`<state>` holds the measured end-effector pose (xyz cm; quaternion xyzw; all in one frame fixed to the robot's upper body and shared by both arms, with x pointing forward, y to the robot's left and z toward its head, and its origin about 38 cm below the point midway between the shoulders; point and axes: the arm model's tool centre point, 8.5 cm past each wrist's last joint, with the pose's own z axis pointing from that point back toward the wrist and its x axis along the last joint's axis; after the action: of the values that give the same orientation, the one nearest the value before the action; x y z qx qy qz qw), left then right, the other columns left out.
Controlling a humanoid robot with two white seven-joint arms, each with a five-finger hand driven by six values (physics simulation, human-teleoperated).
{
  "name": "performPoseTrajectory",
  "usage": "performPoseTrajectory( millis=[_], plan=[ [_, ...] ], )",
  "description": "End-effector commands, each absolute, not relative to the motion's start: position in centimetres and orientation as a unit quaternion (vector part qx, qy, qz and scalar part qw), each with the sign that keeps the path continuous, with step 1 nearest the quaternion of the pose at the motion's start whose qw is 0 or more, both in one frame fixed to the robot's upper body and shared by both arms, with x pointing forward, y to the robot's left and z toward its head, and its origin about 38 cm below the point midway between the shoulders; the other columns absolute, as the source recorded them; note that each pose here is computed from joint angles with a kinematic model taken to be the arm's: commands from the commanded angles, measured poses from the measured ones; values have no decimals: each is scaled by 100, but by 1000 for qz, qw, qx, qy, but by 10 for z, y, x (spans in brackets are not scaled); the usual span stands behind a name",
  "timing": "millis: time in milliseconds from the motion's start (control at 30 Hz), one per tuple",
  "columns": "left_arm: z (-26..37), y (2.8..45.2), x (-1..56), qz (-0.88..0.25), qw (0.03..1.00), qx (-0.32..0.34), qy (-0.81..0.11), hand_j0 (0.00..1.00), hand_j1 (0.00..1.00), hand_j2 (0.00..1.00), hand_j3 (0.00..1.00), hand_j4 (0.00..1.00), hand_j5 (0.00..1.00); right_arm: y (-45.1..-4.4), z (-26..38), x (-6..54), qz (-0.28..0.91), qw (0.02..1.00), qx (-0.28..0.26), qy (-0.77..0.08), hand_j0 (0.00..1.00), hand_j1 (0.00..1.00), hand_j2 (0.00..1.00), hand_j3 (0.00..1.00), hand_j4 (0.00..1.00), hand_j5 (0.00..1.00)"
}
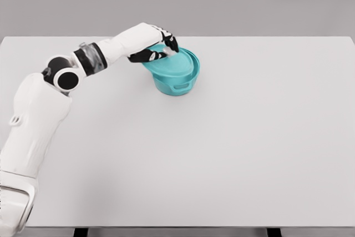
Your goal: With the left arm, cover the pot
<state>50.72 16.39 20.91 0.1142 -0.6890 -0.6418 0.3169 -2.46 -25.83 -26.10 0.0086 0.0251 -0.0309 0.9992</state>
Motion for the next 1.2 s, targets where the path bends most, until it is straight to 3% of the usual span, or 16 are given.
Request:
performPoseTrajectory(
  millis=[0,467,1167],
  plan=[
    [203,162,509,-637,327,106,-690,51,51,51,51,51,51,-258,-261,-25,-31,999,9,25,100,100,100,100,100,100],
    [193,154,520,-632,351,90,-685,54,54,54,54,54,54,-258,-261,-25,-31,999,9,25,100,100,100,100,100,100],
    [183,148,525,-628,369,76,-681,69,69,69,69,69,69,-258,-261,-24,-31,999,9,25,100,100,100,100,100,100]
  ],
)
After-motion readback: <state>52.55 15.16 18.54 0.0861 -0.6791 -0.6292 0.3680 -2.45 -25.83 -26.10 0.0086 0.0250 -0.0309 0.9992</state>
